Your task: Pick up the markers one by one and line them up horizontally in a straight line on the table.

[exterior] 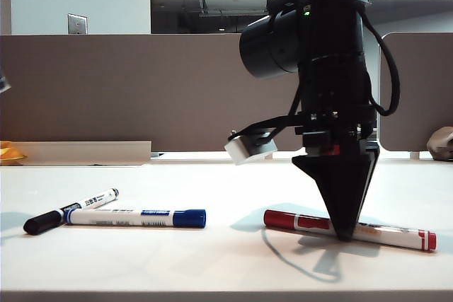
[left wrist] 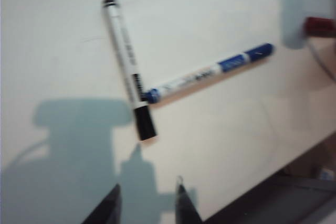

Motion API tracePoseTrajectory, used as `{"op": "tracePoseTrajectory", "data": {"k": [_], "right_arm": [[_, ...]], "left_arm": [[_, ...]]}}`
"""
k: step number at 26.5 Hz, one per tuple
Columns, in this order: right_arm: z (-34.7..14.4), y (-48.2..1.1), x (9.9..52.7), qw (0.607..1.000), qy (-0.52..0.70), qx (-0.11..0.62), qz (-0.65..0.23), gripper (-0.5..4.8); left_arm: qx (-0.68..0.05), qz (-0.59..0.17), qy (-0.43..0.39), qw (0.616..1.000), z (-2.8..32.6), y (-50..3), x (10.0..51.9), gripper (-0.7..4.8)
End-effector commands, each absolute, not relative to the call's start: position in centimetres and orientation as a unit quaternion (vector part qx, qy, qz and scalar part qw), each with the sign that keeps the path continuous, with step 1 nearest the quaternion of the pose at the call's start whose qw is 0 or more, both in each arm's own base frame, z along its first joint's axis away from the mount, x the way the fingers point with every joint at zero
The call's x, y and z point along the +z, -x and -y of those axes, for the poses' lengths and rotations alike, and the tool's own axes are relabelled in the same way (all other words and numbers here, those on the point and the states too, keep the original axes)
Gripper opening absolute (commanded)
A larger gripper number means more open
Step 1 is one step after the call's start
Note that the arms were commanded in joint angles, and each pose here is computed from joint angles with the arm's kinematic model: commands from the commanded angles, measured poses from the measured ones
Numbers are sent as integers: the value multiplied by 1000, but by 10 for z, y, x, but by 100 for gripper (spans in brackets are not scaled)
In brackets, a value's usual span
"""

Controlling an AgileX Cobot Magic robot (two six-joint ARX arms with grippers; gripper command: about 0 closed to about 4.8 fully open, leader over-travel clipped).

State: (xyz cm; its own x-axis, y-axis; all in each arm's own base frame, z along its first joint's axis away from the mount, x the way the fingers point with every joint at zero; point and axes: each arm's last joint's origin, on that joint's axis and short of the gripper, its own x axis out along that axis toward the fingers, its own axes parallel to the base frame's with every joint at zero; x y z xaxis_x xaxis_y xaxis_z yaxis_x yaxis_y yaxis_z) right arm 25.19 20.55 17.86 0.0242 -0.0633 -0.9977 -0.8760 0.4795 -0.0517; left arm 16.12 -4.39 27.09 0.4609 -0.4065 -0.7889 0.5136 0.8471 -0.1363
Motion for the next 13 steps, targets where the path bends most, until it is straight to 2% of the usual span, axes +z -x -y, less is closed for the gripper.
{"op": "tracePoseTrajectory", "data": {"k": [1, 13], "right_arm": [[-205, -253, 178, 589, 407, 351, -603, 81], [-207, -255, 178, 571, 457, 384, -563, 86]], "left_arm": [[-280, -438, -57, 852, 44, -161, 272, 131], [-267, -438, -72, 855, 43, -162, 272, 131]]}}
